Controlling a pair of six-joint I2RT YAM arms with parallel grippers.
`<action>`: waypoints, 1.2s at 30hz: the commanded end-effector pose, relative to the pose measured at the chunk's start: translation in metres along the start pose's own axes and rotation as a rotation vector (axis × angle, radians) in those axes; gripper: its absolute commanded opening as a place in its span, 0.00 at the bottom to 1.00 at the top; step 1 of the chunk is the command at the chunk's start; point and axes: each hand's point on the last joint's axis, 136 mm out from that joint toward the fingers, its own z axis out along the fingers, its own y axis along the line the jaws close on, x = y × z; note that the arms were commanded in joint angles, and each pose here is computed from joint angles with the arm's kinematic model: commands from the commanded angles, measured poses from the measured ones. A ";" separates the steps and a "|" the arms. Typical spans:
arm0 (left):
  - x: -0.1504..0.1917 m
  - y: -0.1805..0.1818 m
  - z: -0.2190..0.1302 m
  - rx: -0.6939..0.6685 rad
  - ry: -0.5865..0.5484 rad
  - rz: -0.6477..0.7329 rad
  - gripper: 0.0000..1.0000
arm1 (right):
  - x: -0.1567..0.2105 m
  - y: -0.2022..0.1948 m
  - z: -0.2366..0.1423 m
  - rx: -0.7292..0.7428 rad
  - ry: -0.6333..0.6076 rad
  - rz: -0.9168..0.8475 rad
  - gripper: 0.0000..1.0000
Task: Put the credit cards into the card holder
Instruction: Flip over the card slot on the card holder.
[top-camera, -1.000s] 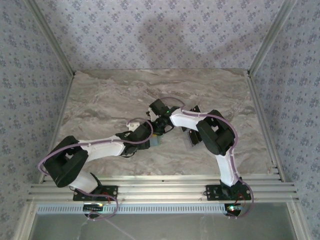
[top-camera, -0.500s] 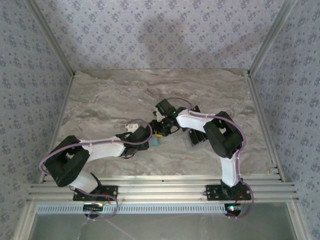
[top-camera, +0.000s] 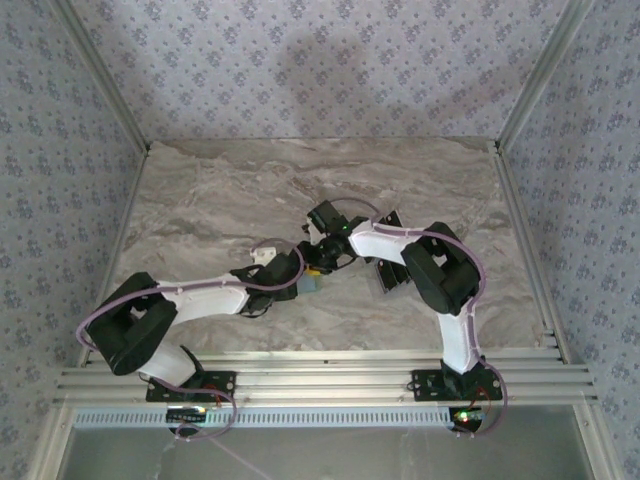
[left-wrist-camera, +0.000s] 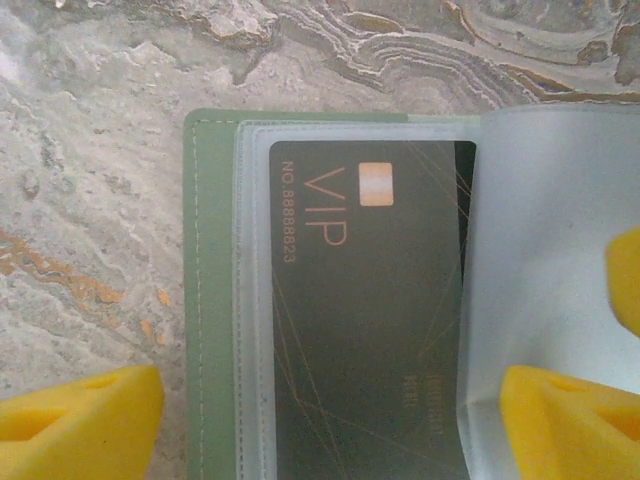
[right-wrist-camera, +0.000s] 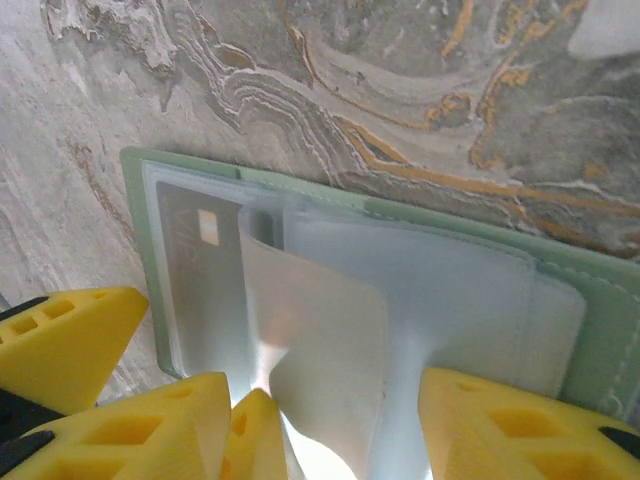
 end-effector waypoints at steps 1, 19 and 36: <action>-0.006 0.003 -0.009 -0.003 -0.026 0.008 0.88 | 0.000 0.000 0.010 -0.018 0.017 0.024 0.55; -0.030 0.055 -0.069 -0.027 -0.147 -0.122 0.89 | 0.012 0.049 0.012 -0.040 0.004 -0.049 0.56; -0.030 0.076 -0.076 0.006 -0.148 -0.200 0.89 | 0.019 0.086 0.042 0.060 0.015 -0.104 0.70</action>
